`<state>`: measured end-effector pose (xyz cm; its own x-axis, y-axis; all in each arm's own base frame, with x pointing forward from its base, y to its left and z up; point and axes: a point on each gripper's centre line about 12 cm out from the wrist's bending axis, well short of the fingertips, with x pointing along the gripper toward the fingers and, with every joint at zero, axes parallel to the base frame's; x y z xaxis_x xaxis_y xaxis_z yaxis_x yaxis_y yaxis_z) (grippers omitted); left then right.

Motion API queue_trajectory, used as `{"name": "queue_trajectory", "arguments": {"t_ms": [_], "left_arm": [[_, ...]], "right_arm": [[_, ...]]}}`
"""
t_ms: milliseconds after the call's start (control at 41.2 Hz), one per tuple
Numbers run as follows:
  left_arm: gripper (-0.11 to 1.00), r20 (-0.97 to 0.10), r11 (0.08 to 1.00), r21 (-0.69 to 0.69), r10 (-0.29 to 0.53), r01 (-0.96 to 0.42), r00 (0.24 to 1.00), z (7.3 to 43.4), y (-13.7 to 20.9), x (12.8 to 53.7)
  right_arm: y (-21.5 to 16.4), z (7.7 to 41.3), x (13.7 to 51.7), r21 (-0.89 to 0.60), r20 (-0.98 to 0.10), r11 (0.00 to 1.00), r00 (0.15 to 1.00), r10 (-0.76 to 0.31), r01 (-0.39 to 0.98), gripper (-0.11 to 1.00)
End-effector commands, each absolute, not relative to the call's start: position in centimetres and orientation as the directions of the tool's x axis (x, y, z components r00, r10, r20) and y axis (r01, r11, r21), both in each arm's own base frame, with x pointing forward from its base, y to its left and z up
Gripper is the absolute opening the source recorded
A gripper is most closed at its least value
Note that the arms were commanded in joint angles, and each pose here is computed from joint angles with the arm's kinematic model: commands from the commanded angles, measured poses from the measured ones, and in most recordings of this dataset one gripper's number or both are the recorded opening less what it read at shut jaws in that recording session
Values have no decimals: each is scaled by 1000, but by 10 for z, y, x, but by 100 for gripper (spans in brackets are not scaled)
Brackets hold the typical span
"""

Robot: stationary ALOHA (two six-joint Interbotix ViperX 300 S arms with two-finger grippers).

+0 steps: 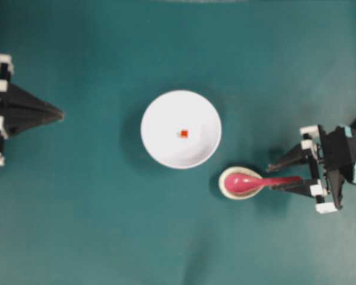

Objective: Grip the spoon and scoop the red block from the bowl with right arm.
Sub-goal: 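Move the right gripper to the pink spoon handle in the spoon rest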

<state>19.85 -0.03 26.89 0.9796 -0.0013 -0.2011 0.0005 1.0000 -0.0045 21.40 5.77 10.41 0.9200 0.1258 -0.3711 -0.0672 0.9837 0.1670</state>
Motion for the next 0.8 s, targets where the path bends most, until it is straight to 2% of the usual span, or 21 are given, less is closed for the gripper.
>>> {"name": "queue_trajectory", "arguments": {"t_ms": [0, 412, 776], "left_arm": [[0, -180, 1000, -4, -3, 2, 984, 280, -1, 202], [0, -186, 1000, -3, -1, 1, 983, 280, 0, 202], [0, -200, 1000, -3, -3, 2, 980, 278, -1, 201]], "right_arm": [[61, 105, 216, 166, -352, 983, 927, 133, -78, 52], [63, 85, 214, 150, -432, 988, 897, 97, -35, 52], [63, 83, 213, 153, -441, 988, 894, 84, -18, 52]]}}
